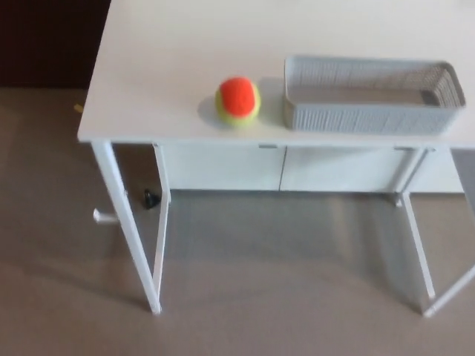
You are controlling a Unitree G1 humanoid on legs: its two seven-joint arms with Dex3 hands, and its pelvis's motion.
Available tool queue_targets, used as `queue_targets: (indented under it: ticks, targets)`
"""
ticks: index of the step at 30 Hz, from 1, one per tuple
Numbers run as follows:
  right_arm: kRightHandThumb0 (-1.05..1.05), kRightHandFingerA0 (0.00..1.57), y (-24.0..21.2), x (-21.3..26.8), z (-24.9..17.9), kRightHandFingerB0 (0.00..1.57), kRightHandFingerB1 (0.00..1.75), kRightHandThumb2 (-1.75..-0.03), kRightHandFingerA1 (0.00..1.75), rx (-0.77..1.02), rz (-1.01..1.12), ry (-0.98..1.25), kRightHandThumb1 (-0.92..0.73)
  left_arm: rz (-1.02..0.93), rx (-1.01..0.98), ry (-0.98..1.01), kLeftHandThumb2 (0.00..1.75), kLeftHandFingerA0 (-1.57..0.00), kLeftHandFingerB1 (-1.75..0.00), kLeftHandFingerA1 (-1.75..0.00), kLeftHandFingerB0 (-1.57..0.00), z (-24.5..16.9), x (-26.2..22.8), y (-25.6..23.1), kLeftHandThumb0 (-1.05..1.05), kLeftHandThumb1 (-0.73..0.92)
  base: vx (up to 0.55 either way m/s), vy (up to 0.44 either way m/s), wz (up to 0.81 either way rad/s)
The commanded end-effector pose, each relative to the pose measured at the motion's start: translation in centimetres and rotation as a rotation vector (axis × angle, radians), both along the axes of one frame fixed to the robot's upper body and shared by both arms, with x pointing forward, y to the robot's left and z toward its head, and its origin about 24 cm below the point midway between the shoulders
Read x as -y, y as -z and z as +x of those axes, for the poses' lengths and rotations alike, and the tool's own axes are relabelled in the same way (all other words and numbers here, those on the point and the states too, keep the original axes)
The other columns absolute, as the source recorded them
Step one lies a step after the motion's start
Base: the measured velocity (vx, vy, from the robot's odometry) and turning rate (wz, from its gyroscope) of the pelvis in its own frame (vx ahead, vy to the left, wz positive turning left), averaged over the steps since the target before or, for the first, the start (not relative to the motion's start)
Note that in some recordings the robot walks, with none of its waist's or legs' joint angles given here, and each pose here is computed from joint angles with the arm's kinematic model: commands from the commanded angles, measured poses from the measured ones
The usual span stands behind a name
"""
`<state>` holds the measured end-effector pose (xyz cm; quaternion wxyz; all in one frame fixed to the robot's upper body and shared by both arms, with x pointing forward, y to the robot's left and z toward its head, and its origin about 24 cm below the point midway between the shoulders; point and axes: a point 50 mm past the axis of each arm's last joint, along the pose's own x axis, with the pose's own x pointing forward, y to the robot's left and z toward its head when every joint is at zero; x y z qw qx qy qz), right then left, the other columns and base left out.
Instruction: The robot walk towards a table in front and uses its left hand to pickup a tennis ball on the left side and put it in a container on the right hand side
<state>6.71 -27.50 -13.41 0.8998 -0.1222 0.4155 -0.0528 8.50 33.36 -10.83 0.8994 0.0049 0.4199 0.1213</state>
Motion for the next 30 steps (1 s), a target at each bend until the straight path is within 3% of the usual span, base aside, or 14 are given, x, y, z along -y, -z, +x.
queue_targets:
  ticks: [1, 5, 6, 7, 11, 12, 16, 17, 24, 25, 30]
  targets:
    - [-0.74, 0.26, -0.2, 0.5, -0.6, 0.00, 0.72, -0.50, 1.43, -0.001, -0.017, 0.001, -0.56, 0.019, -0.019, 0.004, 0.55, -0.61, -0.36, -0.43, -0.42, -0.3, -0.2, 0.1, -0.04, 0.54, 0.38, -0.096, 0.40]
    - [-0.72, 0.18, -0.1, 0.6, -0.9, 0.00, 0.65, -0.55, 1.46, -0.013, -0.020, -0.005, -0.55, 0.019, -0.003, 0.014, 0.55, -0.61, -0.37, -0.43, -0.42, -0.5, -0.2, 0.0, -0.06, 0.53, 0.35, -0.095, 0.11]
    - [-0.76, 0.24, -0.1, 0.6, -1.0, 0.00, 0.71, -0.48, 1.43, -0.012, -0.019, -0.006, -0.56, 0.015, -0.002, 0.013, 0.55, -0.60, -0.37, -0.43, -0.42, -0.7, -0.2, 0.0, -0.05, 0.54, 0.21, -0.061, -0.07]
    - [-0.74, 0.52, -0.1, 0.6, -1.2, 0.00, 0.62, -0.84, 1.09, -0.014, -0.018, -0.006, -0.39, 0.015, -0.005, 0.012, 0.55, -0.60, -0.37, -0.43, -0.42, -0.9, -0.2, 0.0, -0.05, 0.54, 0.20, -0.043, -0.03]
    - [-0.78, 0.51, 0.0, 0.5, -1.4, 0.00, 0.60, -0.86, 1.09, -0.017, -0.019, -0.011, -0.41, 0.019, -0.020, 0.021, 0.55, -0.63, -0.36, -0.43, -0.41, -1.2, -0.2, 0.1, -0.07, 0.54, 0.19, -0.019, -0.22]
    - [-0.73, 0.18, 0.0, 0.5, -1.3, 0.00, 0.58, -0.55, 1.45, -0.024, -0.018, -0.004, -0.55, 0.018, -0.019, 0.022, 0.55, -0.64, -0.37, -0.44, -0.42, -1.2, -0.2, 0.0, -0.07, 0.53, 0.14, 0.084, -0.26]
    - [-0.79, 0.23, 0.1, 0.5, -1.2, 0.00, 0.61, -0.48, 1.41, -0.032, -0.012, 0.015, -0.55, 0.020, -0.018, 0.026, 0.55, -0.63, -0.36, -0.43, -0.41, -0.9, -0.3, 0.0, -0.07, 0.54, 0.23, 0.217, -0.20]
    - [-0.79, 0.53, 0.1, 0.5, -1.2, 0.00, 0.54, -0.85, 1.11, -0.027, -0.016, 0.011, -0.41, 0.023, -0.019, 0.025, 0.55, -0.60, -0.37, -0.43, -0.42, -0.9, -0.3, 0.0, -0.06, 0.54, 0.23, 0.191, 0.11]
    - [-0.77, 0.50, 0.1, 0.3, -1.5, 0.00, 0.56, -0.87, 1.08, -0.031, -0.019, -0.005, -0.41, 0.029, -0.026, 0.019, 0.55, -0.64, -0.37, -0.44, -0.43, -1.4, -0.4, 0.0, -0.07, 0.53, 0.06, 0.038, -0.08]
    - [-0.78, 0.25, 0.1, 0.3, -1.5, 0.00, 0.61, -0.49, 1.42, -0.031, -0.021, -0.002, -0.56, 0.025, -0.025, 0.023, 0.55, -0.63, -0.37, -0.43, -0.42, -1.3, -0.4, 0.0, -0.07, 0.53, 0.02, -0.002, -0.11]
    - [-0.79, 0.24, 0.1, 0.3, -1.4, 0.00, 0.66, -0.49, 1.40, -0.028, -0.018, 0.001, -0.56, 0.019, -0.027, 0.015, 0.55, -0.63, -0.36, -0.43, -0.42, -1.3, -0.4, 0.0, -0.05, 0.53, 0.09, -0.013, 0.01]
